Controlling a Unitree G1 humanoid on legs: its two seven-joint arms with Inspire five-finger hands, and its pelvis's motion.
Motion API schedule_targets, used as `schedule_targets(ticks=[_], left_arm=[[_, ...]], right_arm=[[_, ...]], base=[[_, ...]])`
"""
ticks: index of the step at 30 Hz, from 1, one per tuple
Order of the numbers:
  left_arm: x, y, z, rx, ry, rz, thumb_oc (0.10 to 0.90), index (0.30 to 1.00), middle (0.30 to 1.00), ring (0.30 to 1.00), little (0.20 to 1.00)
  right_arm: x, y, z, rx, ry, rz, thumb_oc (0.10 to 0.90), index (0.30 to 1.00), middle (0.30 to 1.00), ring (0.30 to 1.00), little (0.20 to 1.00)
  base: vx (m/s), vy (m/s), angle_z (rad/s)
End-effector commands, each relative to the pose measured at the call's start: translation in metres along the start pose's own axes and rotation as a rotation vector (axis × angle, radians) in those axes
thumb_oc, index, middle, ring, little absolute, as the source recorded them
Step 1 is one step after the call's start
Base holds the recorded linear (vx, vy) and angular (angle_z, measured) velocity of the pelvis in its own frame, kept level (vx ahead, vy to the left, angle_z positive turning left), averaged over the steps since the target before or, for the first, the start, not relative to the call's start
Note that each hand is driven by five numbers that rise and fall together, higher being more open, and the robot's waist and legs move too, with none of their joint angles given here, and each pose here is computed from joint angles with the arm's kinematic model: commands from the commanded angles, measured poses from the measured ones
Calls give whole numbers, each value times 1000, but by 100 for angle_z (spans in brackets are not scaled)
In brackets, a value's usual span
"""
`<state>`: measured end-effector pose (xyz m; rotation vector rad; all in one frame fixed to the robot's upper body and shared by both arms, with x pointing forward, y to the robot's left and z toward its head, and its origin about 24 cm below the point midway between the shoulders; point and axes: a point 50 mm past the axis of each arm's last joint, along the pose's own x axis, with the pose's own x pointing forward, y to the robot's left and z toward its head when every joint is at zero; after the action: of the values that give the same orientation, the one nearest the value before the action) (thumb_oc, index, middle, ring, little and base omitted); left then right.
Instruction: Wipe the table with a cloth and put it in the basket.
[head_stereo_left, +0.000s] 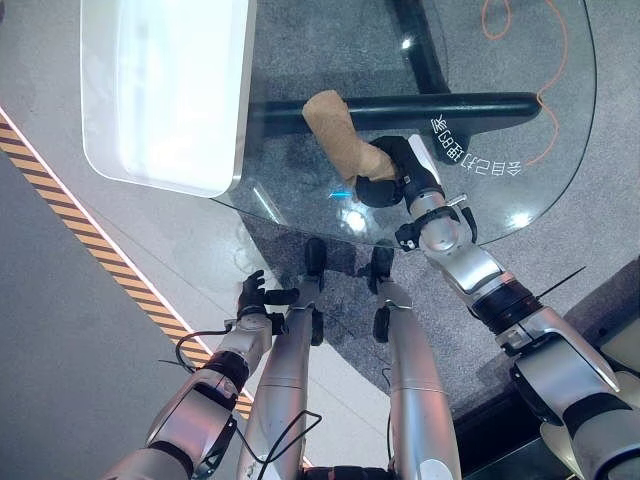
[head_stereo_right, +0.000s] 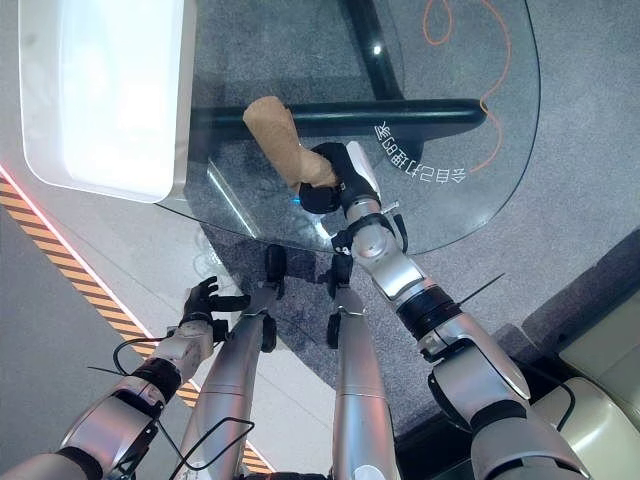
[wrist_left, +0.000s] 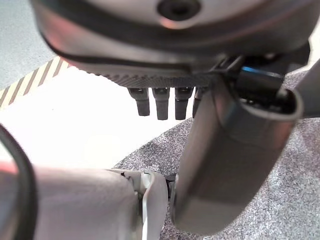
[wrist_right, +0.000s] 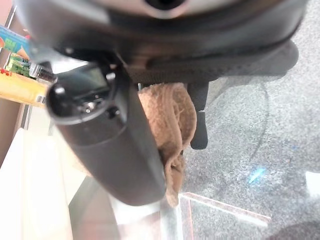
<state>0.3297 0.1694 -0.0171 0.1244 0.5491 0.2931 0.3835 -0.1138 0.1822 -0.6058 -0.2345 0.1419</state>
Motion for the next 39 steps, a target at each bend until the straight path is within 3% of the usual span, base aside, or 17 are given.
schedule_targets(ticks=[1, 9, 23, 39], left_arm=[[-7, -2, -31, 16, 64, 13, 800, 900, 900, 900, 900], [-7, -2, -31, 5, 57, 22, 800, 900, 900, 900, 900], [-11, 4, -4, -222, -86, 114, 800, 900, 900, 900, 900], [-20, 2, -9, -360, -114, -33, 800, 900, 900, 900, 900]], right_arm=[[-11, 19, 49, 34, -262, 105, 100, 300, 300, 300, 200], [-10, 8, 45, 99, -252, -6, 100, 300, 300, 300, 200], [-15, -1, 35, 207, -247, -67, 100, 300, 300, 300, 200], [-37, -4, 7, 340, -203, -123, 100, 300, 300, 300, 200]], base=[[8, -31, 3], [1, -10, 1], [-22, -27, 0], [-23, -67, 0]])
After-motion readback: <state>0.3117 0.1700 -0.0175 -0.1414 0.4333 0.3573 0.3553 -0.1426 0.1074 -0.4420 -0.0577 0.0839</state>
